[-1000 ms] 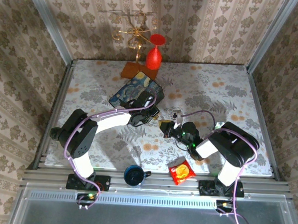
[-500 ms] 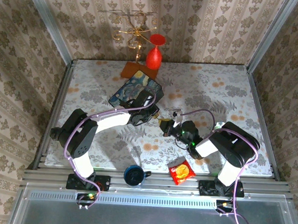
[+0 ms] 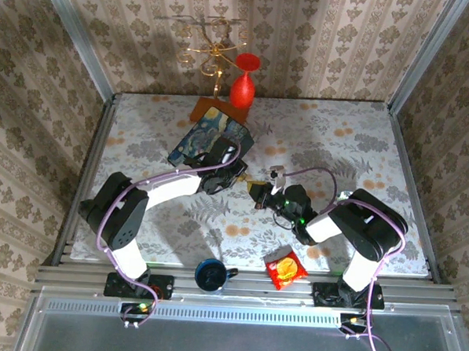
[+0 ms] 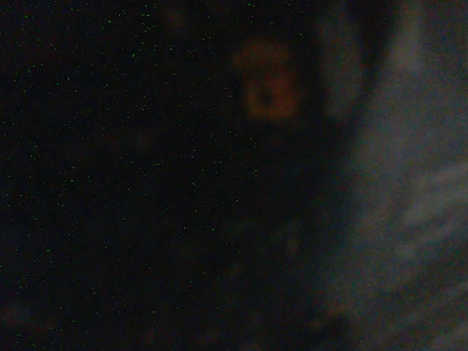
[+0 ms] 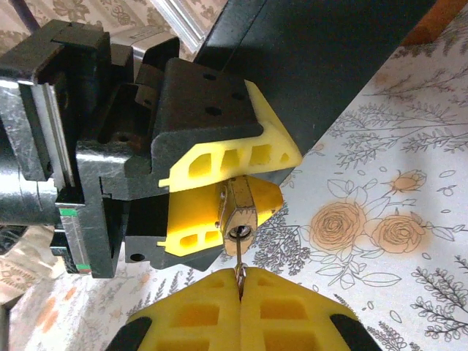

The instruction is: Unlock the padlock with the key

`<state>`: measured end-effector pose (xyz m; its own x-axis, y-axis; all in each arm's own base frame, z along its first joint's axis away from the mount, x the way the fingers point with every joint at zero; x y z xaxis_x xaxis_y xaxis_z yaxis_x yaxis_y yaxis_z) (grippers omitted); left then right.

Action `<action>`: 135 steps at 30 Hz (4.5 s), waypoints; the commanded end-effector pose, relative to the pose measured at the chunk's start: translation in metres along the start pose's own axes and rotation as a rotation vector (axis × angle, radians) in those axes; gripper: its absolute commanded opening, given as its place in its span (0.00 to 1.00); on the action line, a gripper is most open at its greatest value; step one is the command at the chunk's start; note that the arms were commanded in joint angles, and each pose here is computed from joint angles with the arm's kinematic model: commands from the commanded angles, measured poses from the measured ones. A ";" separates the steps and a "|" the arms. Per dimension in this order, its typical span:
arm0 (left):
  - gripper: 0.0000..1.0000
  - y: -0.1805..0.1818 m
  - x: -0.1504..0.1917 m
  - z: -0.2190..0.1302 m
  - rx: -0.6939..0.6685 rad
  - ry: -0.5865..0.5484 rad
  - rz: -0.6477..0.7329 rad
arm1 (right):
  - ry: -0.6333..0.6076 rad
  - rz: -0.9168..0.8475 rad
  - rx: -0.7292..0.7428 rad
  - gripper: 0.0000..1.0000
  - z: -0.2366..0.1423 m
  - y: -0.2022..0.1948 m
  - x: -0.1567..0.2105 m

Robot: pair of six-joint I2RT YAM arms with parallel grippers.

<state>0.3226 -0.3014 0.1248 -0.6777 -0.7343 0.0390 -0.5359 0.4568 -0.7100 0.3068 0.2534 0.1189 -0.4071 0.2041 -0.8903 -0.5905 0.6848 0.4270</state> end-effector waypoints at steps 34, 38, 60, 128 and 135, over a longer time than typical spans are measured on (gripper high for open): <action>0.00 -0.020 0.053 -0.041 0.088 0.251 -0.069 | -0.136 -0.006 -0.178 0.00 0.008 0.011 -0.063; 0.00 -0.017 0.052 -0.040 0.079 0.247 -0.073 | -0.147 -0.009 -0.174 0.00 0.005 0.011 -0.066; 0.00 -0.028 0.045 -0.041 0.141 0.218 -0.128 | -0.148 -0.015 -0.102 0.00 -0.008 0.000 -0.058; 0.68 -0.085 0.084 -0.116 0.775 0.267 0.840 | -0.172 0.445 -0.108 0.00 -0.068 0.015 -0.137; 0.52 -0.080 0.081 -0.105 0.789 0.348 0.756 | -0.183 0.423 -0.132 0.00 -0.070 0.023 -0.144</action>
<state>0.2598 -0.3445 0.2489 -0.8523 -0.1736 -0.4934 0.4393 0.2743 -0.8554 0.3062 0.1859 0.2412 -0.5367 0.5621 -0.6293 -0.4200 0.4689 0.7770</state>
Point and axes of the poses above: each hand's point on the last joint's axis, 136 mm out from that joint toward the fingers, its own z axis out along the fingers, its own y axis along the line the jaws close on, x = y × z, the point moved 3 cm from there along -z, back along the fingers, and after that the axes turned 10 degrees about -z, right-handed, at the moved point
